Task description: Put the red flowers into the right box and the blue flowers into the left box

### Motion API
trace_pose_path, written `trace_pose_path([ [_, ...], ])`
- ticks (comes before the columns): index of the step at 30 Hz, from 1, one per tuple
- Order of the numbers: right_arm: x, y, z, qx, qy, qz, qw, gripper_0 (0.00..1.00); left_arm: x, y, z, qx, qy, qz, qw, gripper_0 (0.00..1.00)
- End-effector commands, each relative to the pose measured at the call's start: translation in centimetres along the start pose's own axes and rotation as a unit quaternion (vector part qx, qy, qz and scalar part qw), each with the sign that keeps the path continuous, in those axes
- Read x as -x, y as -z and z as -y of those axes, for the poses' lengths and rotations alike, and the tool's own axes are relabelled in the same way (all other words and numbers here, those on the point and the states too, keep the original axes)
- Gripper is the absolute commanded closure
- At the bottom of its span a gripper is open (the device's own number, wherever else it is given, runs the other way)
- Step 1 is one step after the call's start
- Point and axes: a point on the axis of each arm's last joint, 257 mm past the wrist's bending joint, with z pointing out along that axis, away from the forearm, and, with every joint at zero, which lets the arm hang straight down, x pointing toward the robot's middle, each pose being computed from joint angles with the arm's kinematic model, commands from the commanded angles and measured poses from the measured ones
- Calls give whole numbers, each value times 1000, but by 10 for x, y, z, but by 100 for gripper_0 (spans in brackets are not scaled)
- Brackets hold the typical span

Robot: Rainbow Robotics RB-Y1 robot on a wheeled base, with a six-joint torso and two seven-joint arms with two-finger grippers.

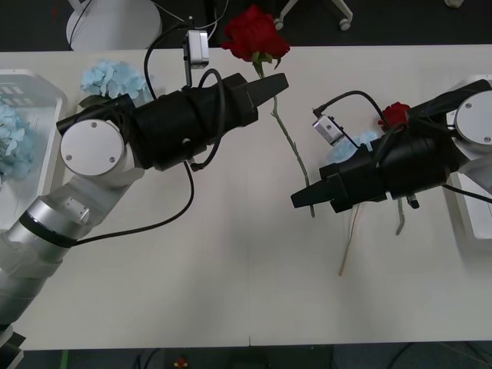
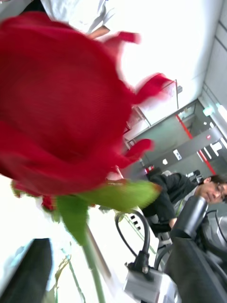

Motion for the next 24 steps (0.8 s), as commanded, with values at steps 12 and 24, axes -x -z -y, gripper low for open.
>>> trace_pose_path([
  [12, 28, 106, 78, -197, -71, 30, 977, 100, 57, 159, -81, 94, 18, -28, 995, 11],
  [24, -29, 331, 184, -431, -182, 24, 884, 100, 97, 211, -238, 343, -115, -102, 927, 10],
])
